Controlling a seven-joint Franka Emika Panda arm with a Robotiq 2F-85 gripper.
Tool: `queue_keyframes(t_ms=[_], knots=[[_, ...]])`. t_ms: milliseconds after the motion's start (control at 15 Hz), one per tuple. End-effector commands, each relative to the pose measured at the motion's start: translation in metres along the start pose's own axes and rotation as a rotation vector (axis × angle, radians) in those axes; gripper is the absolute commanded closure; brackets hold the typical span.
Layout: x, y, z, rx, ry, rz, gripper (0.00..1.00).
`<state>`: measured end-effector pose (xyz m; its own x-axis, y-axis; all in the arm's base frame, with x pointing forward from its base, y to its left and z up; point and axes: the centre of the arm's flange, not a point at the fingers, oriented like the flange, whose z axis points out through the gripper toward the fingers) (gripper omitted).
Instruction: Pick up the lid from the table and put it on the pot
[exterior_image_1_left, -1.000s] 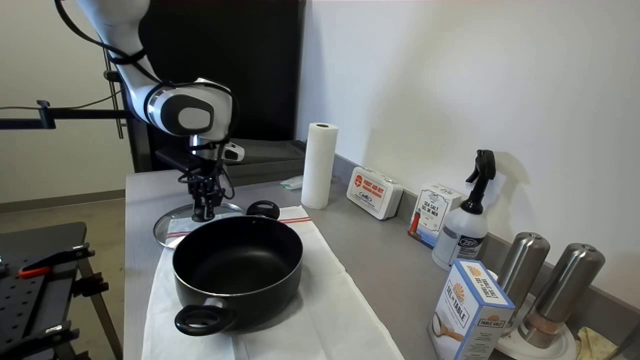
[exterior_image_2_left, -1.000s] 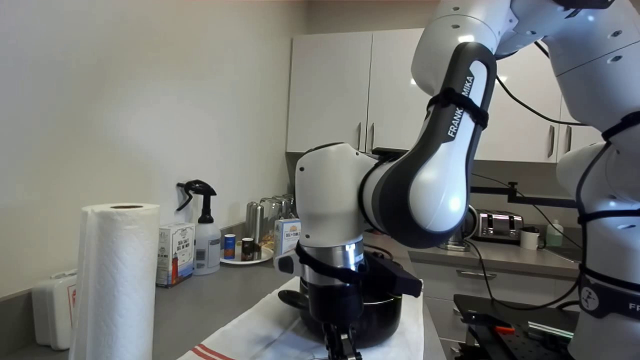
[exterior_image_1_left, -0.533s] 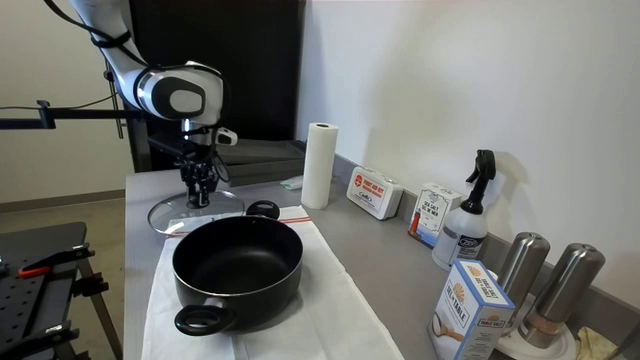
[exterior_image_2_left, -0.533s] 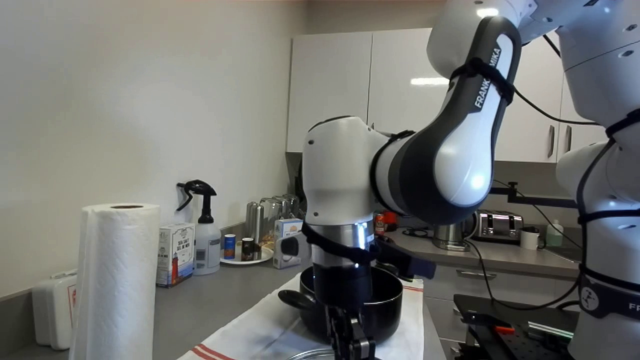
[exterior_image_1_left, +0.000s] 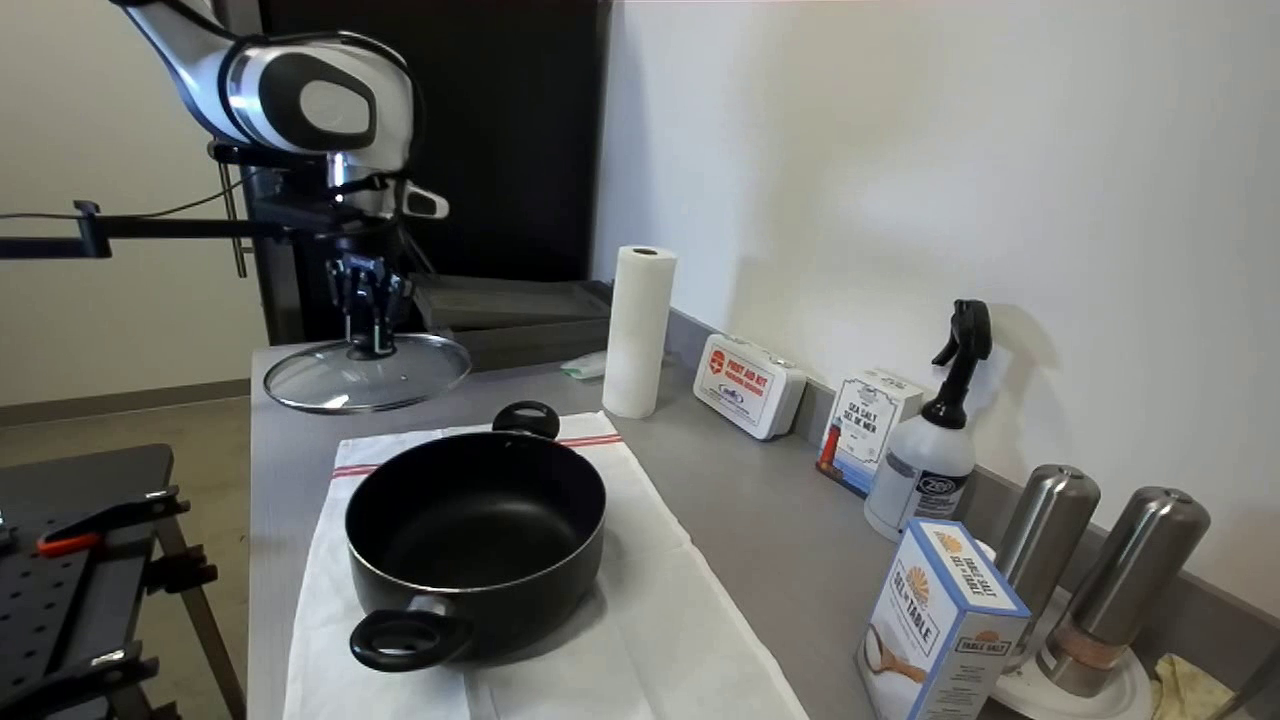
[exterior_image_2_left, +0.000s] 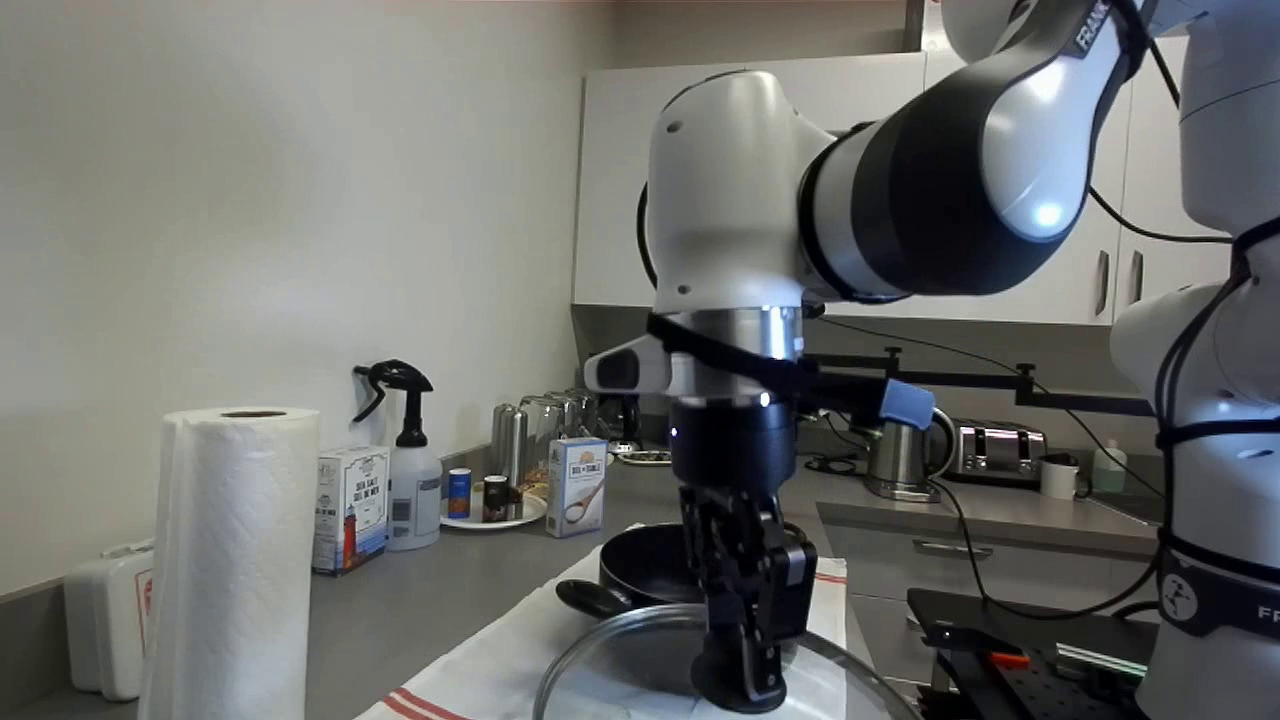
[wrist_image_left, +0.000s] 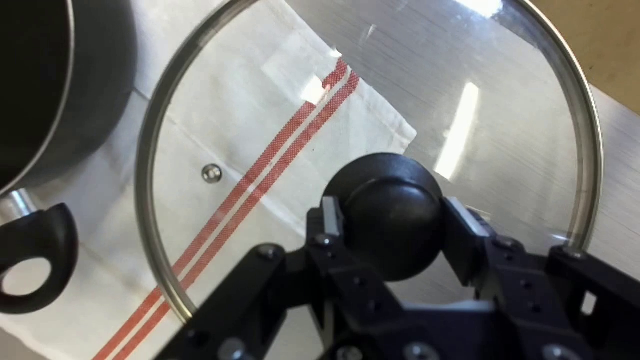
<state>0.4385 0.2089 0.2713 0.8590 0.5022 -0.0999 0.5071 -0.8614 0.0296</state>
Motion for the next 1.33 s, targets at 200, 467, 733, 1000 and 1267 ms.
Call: queue_keyframes(t_ms=[200, 467, 733, 1000, 1267], knots=[[-0.023, 0.043, -0.066, -0.031, 0.056, 0.117, 0.75], [-0.033, 0.086, -0.072, -0.020, 0.064, 0.216, 0.75], [-0.044, 0.126, -0.067, 0.003, 0.065, 0.309, 0.75], [-0.056, 0.163, -0.061, 0.030, 0.061, 0.403, 0.75], [-0.071, 0.192, -0.055, 0.051, 0.056, 0.486, 0.75]])
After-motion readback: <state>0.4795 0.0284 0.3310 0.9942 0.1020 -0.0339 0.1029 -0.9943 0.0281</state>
